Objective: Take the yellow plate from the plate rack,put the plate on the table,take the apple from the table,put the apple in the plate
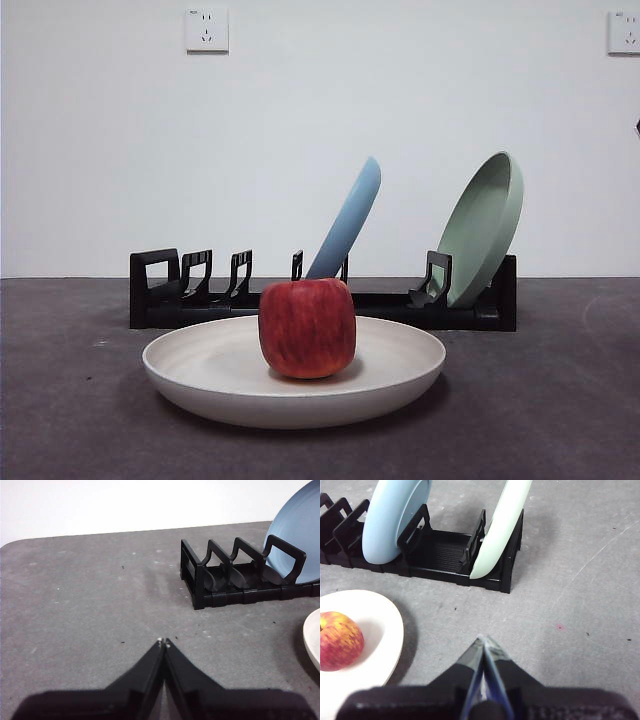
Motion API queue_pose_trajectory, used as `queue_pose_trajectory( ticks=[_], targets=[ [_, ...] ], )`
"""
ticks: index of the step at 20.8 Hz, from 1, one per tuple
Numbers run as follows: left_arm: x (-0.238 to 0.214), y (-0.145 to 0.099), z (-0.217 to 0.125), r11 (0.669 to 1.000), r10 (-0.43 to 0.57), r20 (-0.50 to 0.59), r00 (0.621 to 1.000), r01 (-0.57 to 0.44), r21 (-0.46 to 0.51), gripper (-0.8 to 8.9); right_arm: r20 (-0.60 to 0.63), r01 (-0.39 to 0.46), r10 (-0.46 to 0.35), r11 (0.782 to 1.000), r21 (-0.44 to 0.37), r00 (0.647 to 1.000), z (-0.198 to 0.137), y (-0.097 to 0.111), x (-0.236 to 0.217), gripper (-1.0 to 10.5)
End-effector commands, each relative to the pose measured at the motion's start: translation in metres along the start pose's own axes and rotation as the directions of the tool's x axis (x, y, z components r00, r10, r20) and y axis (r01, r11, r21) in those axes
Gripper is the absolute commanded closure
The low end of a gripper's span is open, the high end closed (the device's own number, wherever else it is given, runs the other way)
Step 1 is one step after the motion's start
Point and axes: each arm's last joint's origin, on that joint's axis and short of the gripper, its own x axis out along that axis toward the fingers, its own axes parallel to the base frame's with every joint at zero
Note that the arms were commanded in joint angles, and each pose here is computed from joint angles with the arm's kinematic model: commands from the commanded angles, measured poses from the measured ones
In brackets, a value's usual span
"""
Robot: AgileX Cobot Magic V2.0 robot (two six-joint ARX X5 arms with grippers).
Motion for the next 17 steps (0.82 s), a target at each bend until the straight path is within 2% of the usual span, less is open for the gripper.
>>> queue_pose_trajectory(
  ticks=[1, 8, 10, 12, 14, 17],
  targets=[
    [0.001, 0.000, -0.004, 1.000, 0.008, -0.011, 1.000, -0.008, -0.011, 8.16, 0.001, 0.002, -0.002, 1.000, 0.008, 1.000, -0.001, 0.000, 0.001, 9.5],
    [0.001, 0.000, -0.004, 1.000, 0.008, -0.010, 1.000, -0.008, -0.011, 8.16, 0.001, 0.002, -0.002, 1.000, 0.008, 1.000, -0.001, 0.000, 0.000, 9.5],
    [0.001, 0.000, -0.004, 1.000, 0.008, -0.011, 1.000, -0.008, -0.011, 8.16, 0.035, 0.000, -0.001, 1.000, 0.012, 0.999, 0.000, -0.001, -0.008, 9.5],
    [0.001, 0.000, -0.004, 1.000, 0.008, -0.010, 1.000, -0.008, -0.011, 8.16, 0.094, -0.002, 0.001, 1.000, 0.004, 0.996, 0.000, -0.003, -0.020, 9.5],
    [0.001, 0.000, -0.004, 1.000, 0.008, -0.010, 1.000, -0.008, -0.011, 8.16, 0.171, 0.035, -0.032, 0.999, -0.013, 0.985, -0.001, -0.008, -0.034, 9.5],
    [0.001, 0.000, -0.004, 1.000, 0.008, -0.010, 1.000, -0.008, -0.011, 8.16, 0.326, 0.121, -0.126, 0.992, 0.035, 0.937, -0.016, -0.021, -0.041, 9.5]
  ],
)
